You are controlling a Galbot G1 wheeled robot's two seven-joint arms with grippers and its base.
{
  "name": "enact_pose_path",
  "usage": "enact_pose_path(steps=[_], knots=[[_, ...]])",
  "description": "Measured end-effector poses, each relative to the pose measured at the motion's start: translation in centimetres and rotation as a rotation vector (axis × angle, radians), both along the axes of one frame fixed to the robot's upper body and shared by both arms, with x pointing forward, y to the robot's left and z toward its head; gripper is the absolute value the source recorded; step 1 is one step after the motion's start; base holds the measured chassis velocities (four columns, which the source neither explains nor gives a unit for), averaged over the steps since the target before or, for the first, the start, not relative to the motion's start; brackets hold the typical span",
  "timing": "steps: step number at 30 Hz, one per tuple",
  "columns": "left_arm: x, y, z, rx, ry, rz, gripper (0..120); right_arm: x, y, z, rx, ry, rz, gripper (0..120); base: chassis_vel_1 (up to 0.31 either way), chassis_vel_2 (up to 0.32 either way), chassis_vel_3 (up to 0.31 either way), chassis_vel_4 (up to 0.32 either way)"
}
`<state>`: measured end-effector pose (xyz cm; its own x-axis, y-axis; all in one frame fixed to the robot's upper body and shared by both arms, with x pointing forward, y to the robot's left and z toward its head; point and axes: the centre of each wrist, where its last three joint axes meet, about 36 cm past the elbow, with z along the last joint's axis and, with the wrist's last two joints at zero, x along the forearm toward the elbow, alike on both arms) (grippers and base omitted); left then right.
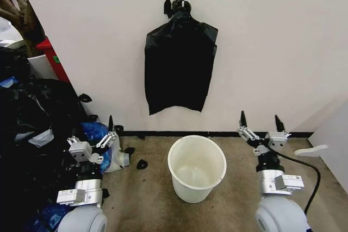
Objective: Place the garbage bag over the trash bin.
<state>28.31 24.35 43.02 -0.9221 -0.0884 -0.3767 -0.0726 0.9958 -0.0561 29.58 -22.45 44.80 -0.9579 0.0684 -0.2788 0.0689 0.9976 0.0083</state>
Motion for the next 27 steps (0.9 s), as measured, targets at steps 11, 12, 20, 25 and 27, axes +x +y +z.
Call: enact_pose_path(steps=[11,12,20,25,27], knots=[[-0.4,-0.3,-0.3,-0.006,0.004,0.005,100,1.4,1.6,-0.8,0.155,-0.026,0.189,100,0.000,0.000,0.000,0.000],[-0.5,-0.2,-0.4,-0.004,0.004,0.011,100,2.1,2.0,-1.0,0.221,-0.027,0.252,100,0.000,0.000,0.000,0.000],[-0.4,0.0,-1.7,0.003,0.036,0.037,100,9.1,5.9,0.5,0.521,-0.057,0.502,100,0.000,0.000,0.000,0.000],[-0.2,0.5,-2.3,-0.001,0.051,0.077,100,14.8,10.2,4.1,0.639,-0.088,0.617,100,0.000,0.000,0.000,0.000],[-0.2,0.5,-2.3,-0.003,0.053,0.082,100,15.5,10.5,4.5,0.636,-0.101,0.627,100,0.000,0.000,0.000,0.000]])
